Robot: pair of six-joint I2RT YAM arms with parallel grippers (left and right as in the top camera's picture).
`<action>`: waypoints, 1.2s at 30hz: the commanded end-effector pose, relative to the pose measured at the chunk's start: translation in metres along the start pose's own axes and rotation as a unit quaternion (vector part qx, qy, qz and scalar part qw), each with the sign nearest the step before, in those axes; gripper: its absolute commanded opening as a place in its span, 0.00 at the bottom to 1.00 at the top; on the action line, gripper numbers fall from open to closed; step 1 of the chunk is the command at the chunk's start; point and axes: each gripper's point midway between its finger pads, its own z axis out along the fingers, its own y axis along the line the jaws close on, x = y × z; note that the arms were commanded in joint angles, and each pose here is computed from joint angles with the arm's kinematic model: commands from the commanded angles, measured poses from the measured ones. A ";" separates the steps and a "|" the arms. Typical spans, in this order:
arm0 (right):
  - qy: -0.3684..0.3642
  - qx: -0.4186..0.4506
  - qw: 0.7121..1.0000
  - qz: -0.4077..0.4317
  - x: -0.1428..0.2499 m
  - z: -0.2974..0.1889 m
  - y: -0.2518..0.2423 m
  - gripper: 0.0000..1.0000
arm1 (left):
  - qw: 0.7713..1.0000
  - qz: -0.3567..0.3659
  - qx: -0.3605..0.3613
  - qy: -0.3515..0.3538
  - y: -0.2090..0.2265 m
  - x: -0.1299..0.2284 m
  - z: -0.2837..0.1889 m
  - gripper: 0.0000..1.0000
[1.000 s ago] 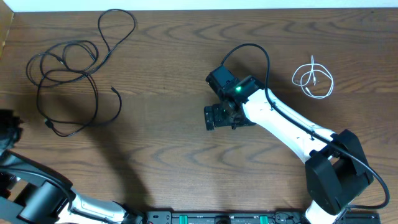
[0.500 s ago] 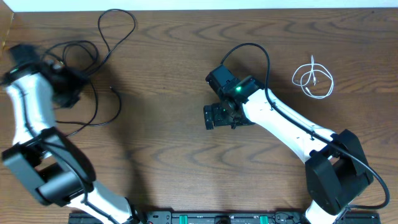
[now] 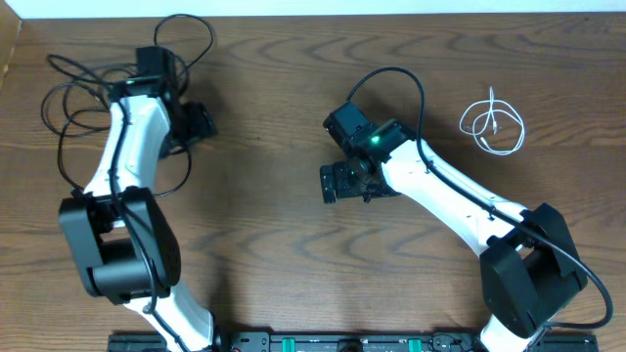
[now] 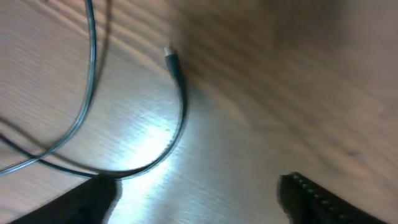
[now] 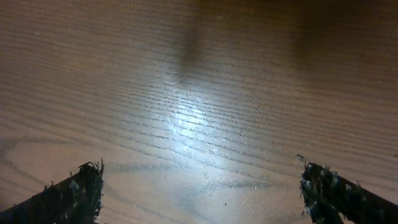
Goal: Untangle cables
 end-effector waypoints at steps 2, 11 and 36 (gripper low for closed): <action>-0.005 -0.004 1.000 0.004 0.001 -0.005 0.002 0.99 | 0.997 0.010 -0.078 0.026 0.030 0.013 0.028 0.98; -0.007 -0.005 1.000 0.004 0.000 -0.005 0.002 0.99 | 0.992 0.038 -0.090 0.083 0.048 0.029 0.060 0.99; -0.007 -0.006 1.000 0.004 0.000 -0.005 0.002 0.99 | 0.990 -0.088 -0.057 0.092 0.121 0.015 0.095 0.53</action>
